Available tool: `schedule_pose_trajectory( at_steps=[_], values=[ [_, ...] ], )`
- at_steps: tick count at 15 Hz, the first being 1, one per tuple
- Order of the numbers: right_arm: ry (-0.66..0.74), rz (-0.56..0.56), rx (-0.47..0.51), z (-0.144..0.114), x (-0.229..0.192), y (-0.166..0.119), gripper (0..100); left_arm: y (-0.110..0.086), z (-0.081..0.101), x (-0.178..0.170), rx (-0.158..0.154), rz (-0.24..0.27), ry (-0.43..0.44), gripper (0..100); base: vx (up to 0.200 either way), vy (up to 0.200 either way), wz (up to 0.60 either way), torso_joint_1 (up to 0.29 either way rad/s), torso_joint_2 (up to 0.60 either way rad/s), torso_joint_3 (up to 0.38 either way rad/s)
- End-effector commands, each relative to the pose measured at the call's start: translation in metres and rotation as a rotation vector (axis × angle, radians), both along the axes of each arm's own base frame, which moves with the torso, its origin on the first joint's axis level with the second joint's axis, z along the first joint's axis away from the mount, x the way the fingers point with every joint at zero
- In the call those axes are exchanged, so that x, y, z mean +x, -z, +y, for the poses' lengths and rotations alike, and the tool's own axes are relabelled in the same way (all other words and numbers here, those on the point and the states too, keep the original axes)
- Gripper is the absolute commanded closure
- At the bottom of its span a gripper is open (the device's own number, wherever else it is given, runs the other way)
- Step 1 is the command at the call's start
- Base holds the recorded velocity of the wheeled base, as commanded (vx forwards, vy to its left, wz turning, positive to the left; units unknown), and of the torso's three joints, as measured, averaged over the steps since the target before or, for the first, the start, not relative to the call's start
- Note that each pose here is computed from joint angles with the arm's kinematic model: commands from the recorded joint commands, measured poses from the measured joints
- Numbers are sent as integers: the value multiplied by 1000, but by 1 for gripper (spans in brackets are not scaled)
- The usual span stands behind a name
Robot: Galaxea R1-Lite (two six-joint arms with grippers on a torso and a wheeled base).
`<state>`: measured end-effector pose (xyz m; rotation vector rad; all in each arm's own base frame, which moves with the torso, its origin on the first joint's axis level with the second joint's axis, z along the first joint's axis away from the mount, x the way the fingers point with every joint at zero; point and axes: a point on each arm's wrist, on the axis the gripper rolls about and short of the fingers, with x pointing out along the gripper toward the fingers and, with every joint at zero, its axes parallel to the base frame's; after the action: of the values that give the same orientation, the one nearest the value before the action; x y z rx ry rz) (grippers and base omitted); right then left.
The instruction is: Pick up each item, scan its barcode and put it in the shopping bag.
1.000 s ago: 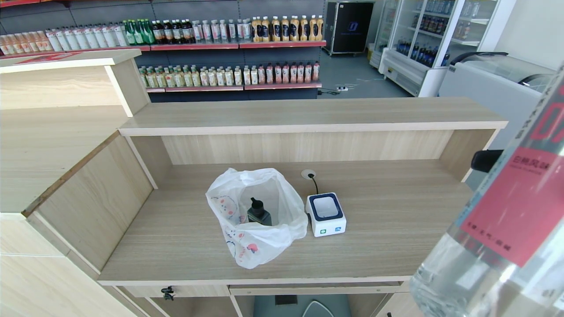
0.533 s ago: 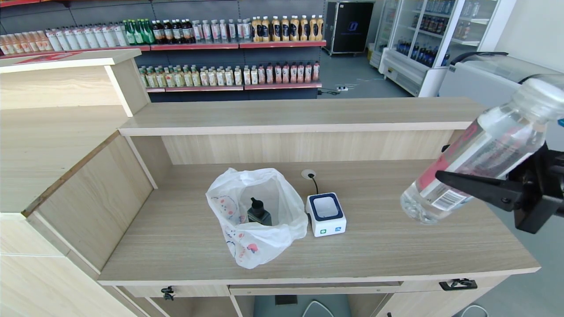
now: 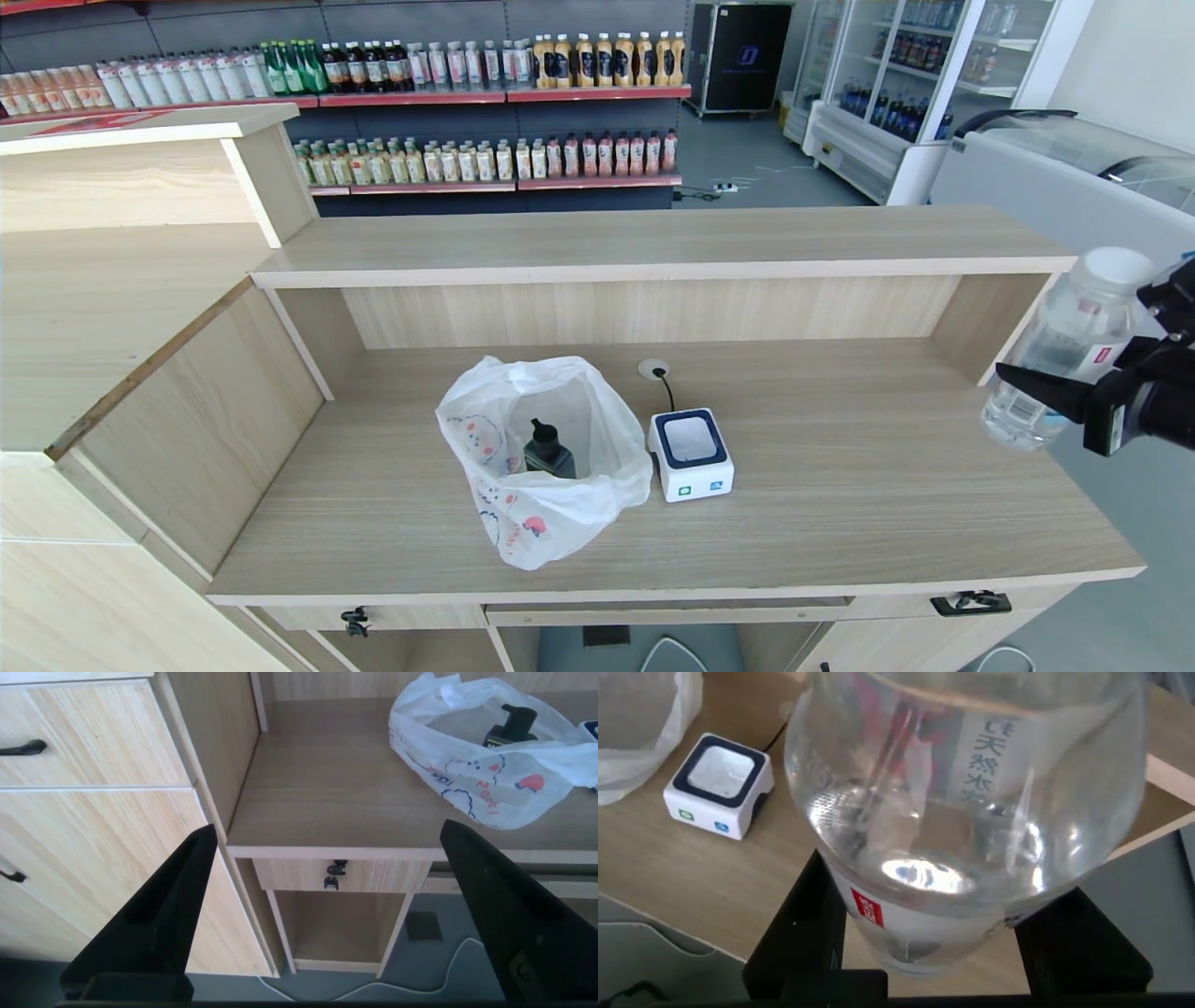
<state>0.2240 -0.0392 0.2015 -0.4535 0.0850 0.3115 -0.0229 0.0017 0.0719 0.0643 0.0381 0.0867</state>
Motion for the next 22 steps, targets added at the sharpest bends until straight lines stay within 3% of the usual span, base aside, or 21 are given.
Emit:
schedule_pose_trajectory(
  at_steps=[1,4,8,11,22],
  values=[
    [23,25,4,-5,10,9,100,0,0,0,0,0,-1,0,0,0,0,0,0,0],
    [120,-5,-35,-3,12,6,100,0,0,0,0,0,-1,0,0,0,600,2,1,2],
    [101,-6,-64,6,18,14,100,0,0,0,0,0,-1,0,0,0,600,2,2,2],
    [78,-14,-155,3,34,28,100,0,0,0,0,0,-1,0,0,0,600,2,-1,1],
    [23,-60,-381,-3,85,76,100,0,0,0,-2,0,-1,0,0,0,0,0,0,0]
  ],
)
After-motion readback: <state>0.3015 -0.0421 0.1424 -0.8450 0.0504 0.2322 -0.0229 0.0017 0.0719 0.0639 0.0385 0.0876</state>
